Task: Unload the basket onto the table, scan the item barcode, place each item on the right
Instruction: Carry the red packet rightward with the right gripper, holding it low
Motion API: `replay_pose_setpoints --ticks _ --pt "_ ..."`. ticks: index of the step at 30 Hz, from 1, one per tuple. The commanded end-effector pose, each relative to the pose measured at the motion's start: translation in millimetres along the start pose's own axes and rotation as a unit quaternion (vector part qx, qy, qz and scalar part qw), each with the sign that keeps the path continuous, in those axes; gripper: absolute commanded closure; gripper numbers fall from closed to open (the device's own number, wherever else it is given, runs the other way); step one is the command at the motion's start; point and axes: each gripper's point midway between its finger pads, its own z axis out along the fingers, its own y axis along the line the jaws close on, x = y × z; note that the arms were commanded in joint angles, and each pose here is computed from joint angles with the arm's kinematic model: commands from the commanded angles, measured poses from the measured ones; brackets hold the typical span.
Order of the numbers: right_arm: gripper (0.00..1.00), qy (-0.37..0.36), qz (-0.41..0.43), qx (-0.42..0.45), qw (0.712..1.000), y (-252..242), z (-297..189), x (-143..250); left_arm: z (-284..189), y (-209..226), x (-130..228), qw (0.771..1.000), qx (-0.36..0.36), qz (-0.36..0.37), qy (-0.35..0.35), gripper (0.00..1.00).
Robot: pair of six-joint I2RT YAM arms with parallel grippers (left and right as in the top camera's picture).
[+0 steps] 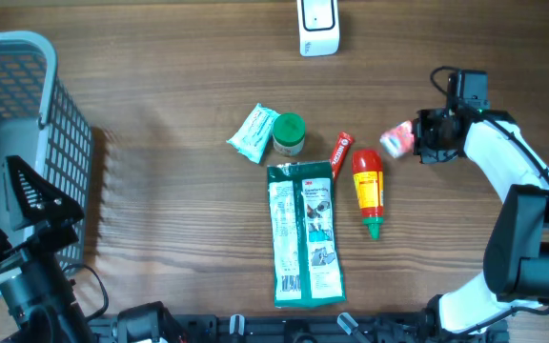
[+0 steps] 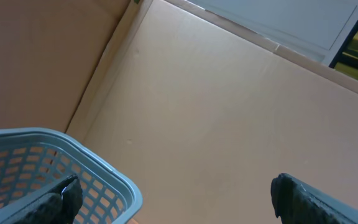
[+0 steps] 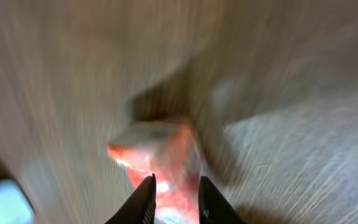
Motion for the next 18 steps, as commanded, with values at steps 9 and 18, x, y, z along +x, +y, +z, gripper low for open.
replay_pose_setpoints --ticks 9,18 --pt "0.48 0.002 0.005 -0.057 0.998 31.9 -5.3 5.5 -2.9 -0.3 -0.8 1.000 0.004 -0.001 -0.003 0.00" --pt "0.06 -0.055 -0.491 -0.202 0.846 97.6 -28.2 -0.2 -2.8 0.1 0.1 1.000 0.003 0.000 -0.002 0.00"
